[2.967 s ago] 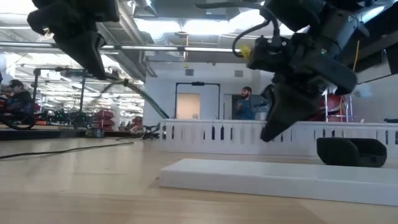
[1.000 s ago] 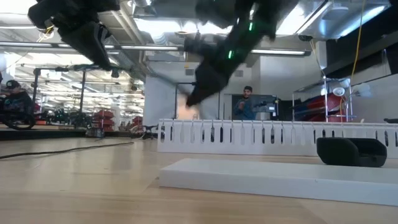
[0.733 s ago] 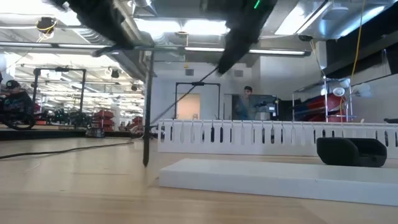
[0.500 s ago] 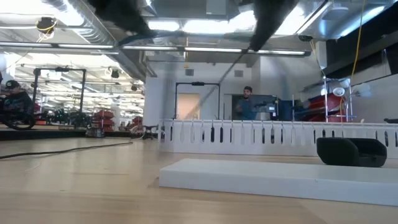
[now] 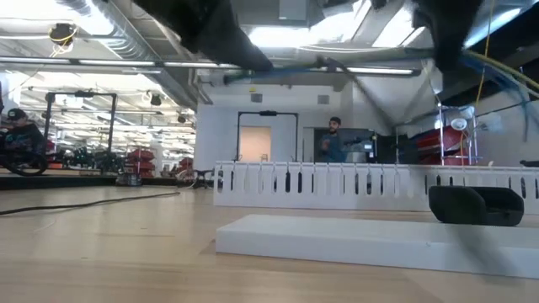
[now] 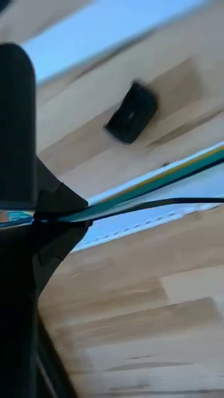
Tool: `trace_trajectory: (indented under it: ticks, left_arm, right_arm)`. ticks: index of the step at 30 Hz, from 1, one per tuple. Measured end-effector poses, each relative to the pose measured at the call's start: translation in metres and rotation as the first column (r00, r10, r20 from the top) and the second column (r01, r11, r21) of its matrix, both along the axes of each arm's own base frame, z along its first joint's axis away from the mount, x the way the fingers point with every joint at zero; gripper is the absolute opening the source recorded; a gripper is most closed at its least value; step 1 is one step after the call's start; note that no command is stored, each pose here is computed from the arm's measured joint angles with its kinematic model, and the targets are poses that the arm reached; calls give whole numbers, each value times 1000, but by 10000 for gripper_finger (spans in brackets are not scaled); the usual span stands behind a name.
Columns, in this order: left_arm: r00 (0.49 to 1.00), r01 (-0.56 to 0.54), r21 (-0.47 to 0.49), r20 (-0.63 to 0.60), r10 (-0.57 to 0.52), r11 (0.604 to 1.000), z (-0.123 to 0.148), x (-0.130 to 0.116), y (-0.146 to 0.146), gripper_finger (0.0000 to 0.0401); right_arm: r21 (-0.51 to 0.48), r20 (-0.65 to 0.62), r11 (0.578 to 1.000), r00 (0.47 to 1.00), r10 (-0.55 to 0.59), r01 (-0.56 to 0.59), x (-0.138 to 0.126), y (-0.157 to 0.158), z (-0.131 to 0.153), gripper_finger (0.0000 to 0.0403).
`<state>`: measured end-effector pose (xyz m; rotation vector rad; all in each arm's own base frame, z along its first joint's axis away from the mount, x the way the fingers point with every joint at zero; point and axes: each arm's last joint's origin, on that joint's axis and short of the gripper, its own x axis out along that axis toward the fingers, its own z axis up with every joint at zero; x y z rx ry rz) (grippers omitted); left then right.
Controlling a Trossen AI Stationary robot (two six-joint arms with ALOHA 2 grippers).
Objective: Ziptie cables
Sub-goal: Put the ziptied cable wires into the white cable duct, then close the white cable duct lid
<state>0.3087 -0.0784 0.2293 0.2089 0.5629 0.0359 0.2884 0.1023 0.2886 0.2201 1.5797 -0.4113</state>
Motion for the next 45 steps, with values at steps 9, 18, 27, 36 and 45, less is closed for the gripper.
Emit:
trace_trajectory:
  ticks: [9,18,27,36,45]
  left_arm:
    - [993,4,34,-118,0,999,-29,9,-3,0]
    - [995,-2,31,-103,5,1000,-28,11,-1,0]
    - [995,-11,20,-98,12,1000,-28,11,-1,0]
    - [995,-8,22,-99,10,1000,-28,11,-1,17]
    - [997,-19,-6,-70,19,1000,-20,9,-3,132]
  right_arm:
    - [-11,-120,994,987,107,-109,-14,-5,-71,0]
    - [13,-95,988,983,154,-154,-23,-10,-115,0]
    - [-67,-14,978,981,196,-196,-20,-13,-127,28]
    - [-6,-88,973,970,227,-229,-23,-12,-120,151]
    - [13,109,971,966,236,-238,-18,-12,-61,235]
